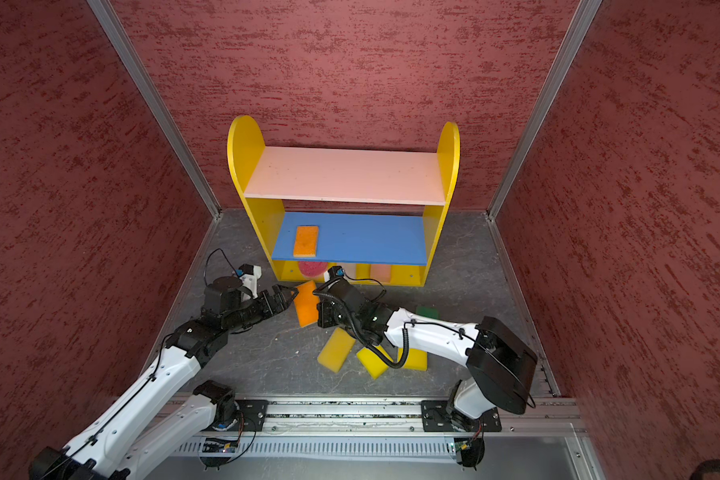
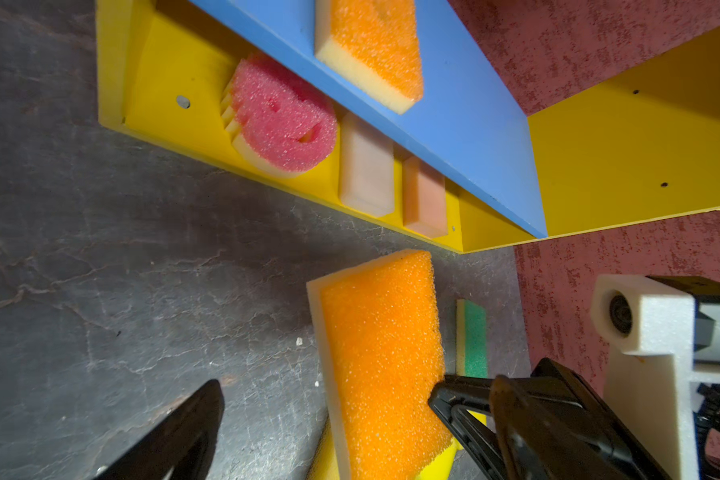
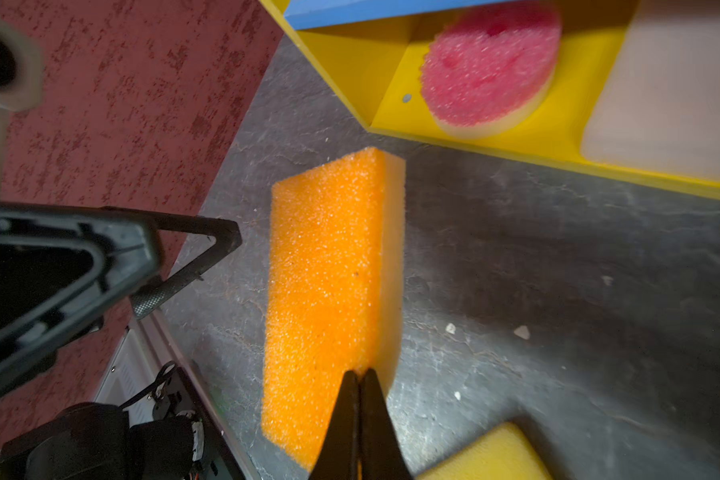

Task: Place and organize the cleaning sponges onto the shelf
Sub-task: 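Carry the second orange sponge to the blue board beside the first with the right gripper, then press the second orange sponge upright against the blue board with the right gripper, then open the right gripper and draw it back from the orange sponges, then move the right gripper down over the green sponge on the table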

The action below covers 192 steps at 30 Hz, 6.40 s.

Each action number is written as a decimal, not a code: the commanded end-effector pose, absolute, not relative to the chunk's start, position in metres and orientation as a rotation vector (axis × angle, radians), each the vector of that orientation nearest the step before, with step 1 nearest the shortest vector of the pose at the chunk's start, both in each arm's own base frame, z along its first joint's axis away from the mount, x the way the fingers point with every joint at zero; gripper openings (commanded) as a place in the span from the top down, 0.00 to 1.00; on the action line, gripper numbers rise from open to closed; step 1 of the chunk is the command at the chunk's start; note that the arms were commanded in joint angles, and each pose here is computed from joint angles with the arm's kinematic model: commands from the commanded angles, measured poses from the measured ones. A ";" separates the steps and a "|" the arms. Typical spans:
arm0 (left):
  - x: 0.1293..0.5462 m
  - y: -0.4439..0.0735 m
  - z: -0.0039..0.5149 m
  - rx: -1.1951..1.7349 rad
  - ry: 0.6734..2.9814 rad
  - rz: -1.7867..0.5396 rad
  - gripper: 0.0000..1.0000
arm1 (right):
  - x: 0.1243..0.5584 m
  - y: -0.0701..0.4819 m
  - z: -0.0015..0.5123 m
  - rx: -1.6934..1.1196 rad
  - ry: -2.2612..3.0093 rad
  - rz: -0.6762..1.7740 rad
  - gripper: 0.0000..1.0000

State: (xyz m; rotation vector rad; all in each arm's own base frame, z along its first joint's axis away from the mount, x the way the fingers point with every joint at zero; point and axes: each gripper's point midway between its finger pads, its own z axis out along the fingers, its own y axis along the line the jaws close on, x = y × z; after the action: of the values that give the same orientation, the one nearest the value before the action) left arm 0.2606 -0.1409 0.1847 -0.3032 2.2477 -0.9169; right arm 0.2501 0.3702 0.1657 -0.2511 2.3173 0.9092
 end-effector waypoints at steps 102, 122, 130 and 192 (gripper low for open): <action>0.305 -0.144 0.192 -0.327 2.178 -0.905 0.00 | 0.437 0.277 0.196 0.299 2.289 0.841 1.00; 0.306 -0.145 0.191 -0.328 2.181 -0.908 0.00 | 0.439 0.275 0.193 0.322 2.290 0.850 0.84; 0.305 -0.145 0.191 -0.326 2.180 -0.911 0.00 | 0.440 0.271 0.195 0.336 2.279 0.850 0.76; 0.210 -0.238 0.061 0.044 2.569 -0.863 0.14 | 0.204 0.335 0.065 0.164 2.612 0.966 0.52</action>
State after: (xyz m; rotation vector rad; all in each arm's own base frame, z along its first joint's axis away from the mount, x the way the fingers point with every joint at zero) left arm 0.2034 -0.2279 0.0484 0.0067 2.6115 -0.8299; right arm 0.1780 0.3148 0.0425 0.1745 2.7300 0.8908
